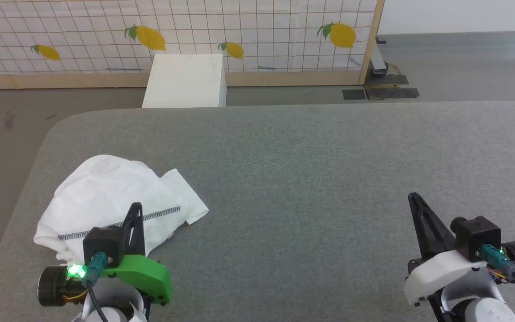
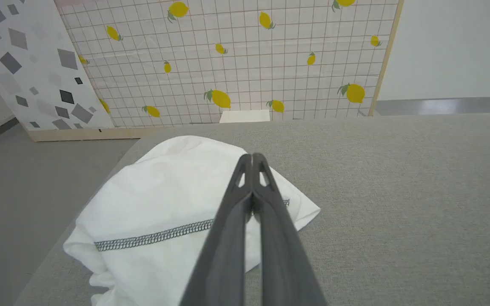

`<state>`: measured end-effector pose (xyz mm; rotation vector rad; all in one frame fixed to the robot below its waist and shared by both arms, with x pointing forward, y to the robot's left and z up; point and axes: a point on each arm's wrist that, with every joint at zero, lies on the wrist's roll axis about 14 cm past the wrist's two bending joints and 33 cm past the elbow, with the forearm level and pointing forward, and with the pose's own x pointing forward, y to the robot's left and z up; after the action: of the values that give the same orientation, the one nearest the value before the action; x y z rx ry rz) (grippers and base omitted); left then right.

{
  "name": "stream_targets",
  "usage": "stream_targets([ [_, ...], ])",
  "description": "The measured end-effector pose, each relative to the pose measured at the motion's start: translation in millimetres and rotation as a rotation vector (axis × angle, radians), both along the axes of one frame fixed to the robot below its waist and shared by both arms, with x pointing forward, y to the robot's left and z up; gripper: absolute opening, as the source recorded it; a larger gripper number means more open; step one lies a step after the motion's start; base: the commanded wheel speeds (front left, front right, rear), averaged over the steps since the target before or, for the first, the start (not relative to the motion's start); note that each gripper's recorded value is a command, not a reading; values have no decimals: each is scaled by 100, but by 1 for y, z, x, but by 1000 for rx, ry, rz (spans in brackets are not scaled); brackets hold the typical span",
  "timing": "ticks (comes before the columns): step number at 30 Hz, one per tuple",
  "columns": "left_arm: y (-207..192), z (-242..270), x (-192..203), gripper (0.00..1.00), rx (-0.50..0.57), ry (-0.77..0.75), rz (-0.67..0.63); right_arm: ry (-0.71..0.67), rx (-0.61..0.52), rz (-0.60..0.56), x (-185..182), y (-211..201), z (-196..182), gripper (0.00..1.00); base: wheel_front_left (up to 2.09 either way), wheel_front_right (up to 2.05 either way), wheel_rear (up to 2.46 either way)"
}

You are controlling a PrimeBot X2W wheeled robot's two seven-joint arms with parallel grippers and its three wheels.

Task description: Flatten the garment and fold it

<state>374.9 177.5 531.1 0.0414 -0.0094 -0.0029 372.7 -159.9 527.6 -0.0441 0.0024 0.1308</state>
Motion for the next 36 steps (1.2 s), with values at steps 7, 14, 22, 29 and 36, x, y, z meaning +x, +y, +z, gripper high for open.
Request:
stream_targets([
  [7,0,0,0,0,0,0,0,0,0,0,0,0,0,0,0,0,0],
  [14,0,0,0,0,0,0,0,0,0,0,0,0,0,0,0,0,0],
  [22,0,0,0,0,0,0,0,0,0,0,0,0,0,0,0,0,0],
  [29,0,0,0,0,0,0,0,0,0,0,0,0,0,0,0,0,0],
  [36,0,0,0,0,0,0,0,0,0,0,0,0,0,0,0,0,0],
])
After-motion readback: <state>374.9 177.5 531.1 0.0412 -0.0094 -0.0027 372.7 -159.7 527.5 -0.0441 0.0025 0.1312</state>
